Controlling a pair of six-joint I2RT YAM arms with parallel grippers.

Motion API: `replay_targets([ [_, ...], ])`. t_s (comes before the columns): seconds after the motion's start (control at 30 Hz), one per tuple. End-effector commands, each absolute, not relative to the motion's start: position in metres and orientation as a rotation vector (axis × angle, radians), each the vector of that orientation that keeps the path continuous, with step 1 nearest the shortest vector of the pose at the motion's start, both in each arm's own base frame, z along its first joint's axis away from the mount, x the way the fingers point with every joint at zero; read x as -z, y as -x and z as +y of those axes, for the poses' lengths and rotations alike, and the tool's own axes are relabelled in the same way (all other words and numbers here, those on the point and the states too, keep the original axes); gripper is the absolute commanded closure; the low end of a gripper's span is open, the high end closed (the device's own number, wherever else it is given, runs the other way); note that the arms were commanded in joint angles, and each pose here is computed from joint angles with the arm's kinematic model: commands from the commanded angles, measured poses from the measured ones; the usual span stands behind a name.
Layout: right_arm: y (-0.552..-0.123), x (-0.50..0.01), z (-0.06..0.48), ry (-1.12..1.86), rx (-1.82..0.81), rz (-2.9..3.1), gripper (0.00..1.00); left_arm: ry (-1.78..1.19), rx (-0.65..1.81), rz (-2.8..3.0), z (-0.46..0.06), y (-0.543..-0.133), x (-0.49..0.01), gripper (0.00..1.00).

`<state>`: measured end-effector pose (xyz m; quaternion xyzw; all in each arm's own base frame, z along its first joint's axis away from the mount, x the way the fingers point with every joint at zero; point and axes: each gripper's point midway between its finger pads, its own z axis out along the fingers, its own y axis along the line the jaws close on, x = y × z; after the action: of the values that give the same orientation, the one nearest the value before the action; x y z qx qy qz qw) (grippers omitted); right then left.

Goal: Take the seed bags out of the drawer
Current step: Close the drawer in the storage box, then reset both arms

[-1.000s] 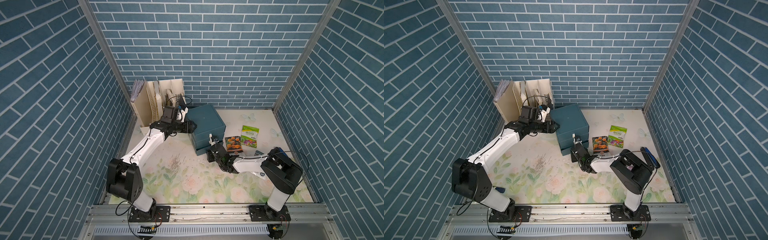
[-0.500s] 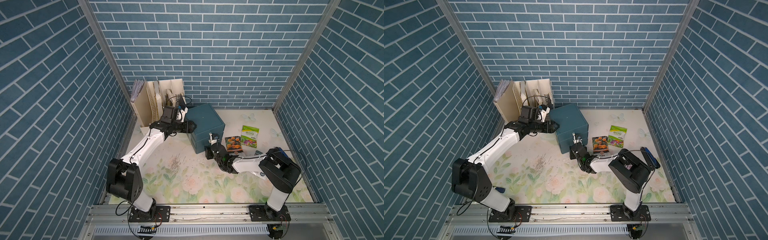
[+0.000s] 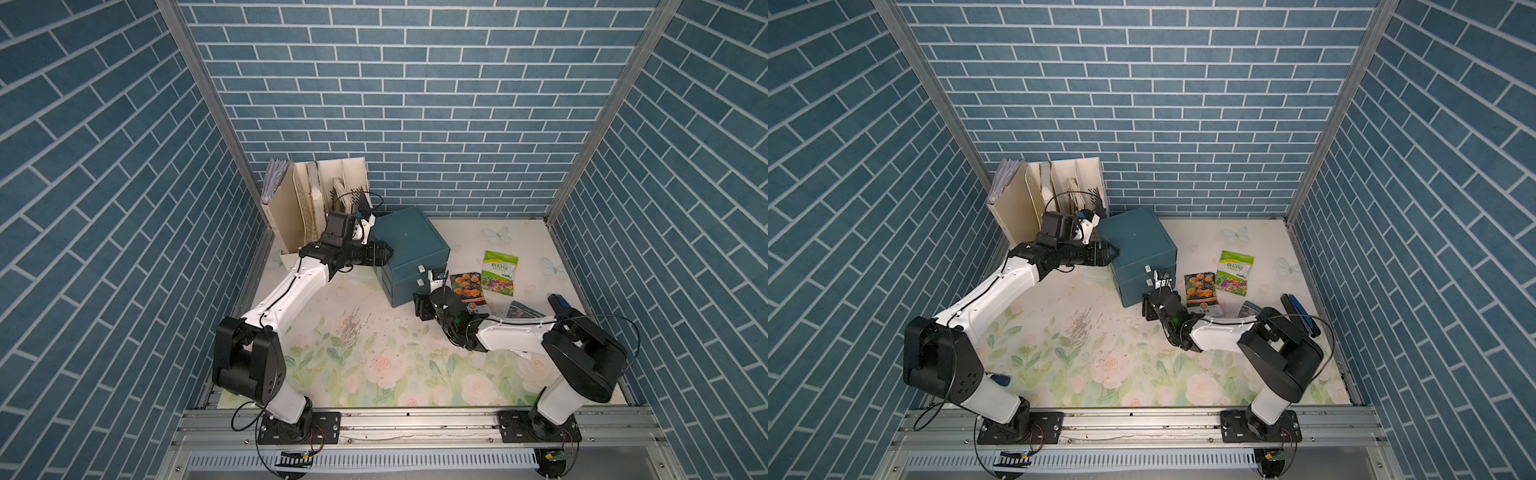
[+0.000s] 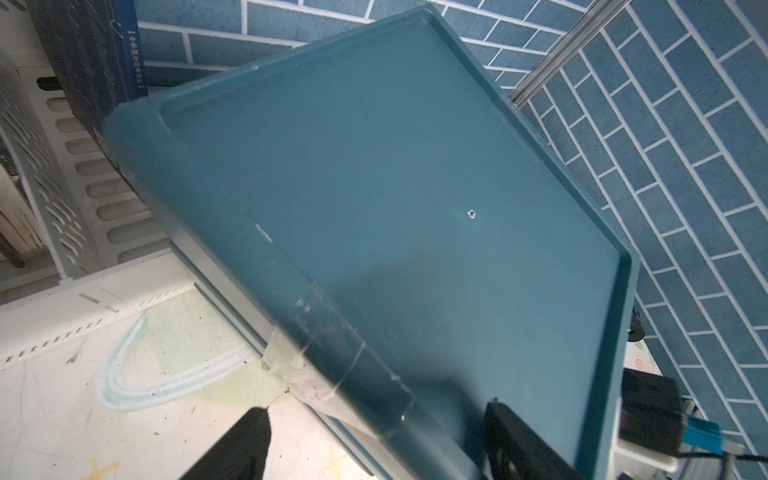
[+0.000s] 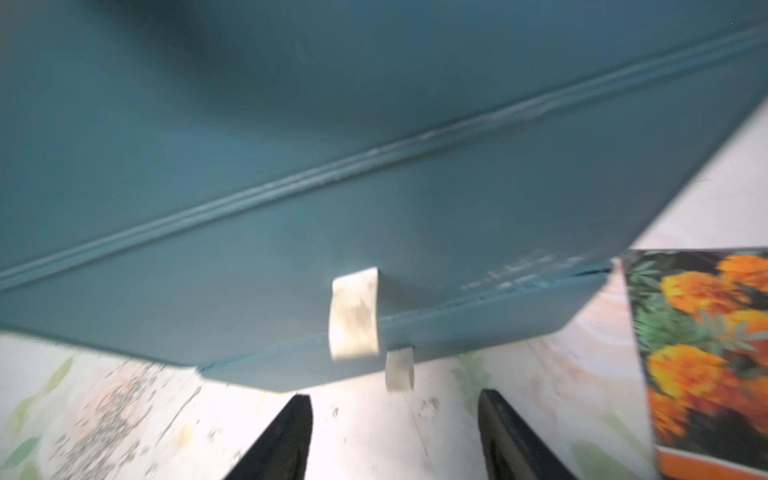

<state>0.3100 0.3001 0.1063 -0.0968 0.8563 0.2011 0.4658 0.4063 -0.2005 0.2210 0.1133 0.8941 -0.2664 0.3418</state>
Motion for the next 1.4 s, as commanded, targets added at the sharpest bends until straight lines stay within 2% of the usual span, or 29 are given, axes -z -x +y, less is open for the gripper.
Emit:
replay_targets([
  [0.0,-0.294,-0.108,0.278,0.211,-0.479,2.139,0.25,-0.256,0.561,2.552,-0.177,-0.385,-0.168,0.12],
  [0.07,-0.287,-0.113,0.266,0.205,-0.469,2.143,0.20,-0.245,0.560,2.524,-0.178,-0.390,-0.176,0.07],
  [0.1,-0.283,-0.116,0.260,0.203,-0.462,2.146,0.16,-0.240,0.561,2.508,-0.178,-0.393,-0.181,0.00],
  [0.27,-0.269,-0.130,0.239,0.208,-0.444,2.153,0.01,-0.208,0.561,2.388,-0.179,-0.408,-0.218,0.00],
  [0.47,-0.264,-0.143,0.215,0.184,-0.447,2.156,0.00,-0.160,0.567,2.228,-0.175,-0.415,-0.268,0.00],
  [0.7,-0.277,-0.152,0.178,0.118,-0.412,2.168,0.00,-0.091,0.572,2.107,-0.163,-0.401,-0.297,0.00],
  [1.07,-0.333,-0.168,0.113,-0.029,-0.252,2.135,0.00,-0.048,0.424,2.028,-0.129,-0.372,-0.272,0.00],
  [1.37,-0.383,-0.159,0.050,-0.110,-0.008,2.098,0.00,0.021,0.199,1.985,-0.090,-0.378,-0.236,0.00],
])
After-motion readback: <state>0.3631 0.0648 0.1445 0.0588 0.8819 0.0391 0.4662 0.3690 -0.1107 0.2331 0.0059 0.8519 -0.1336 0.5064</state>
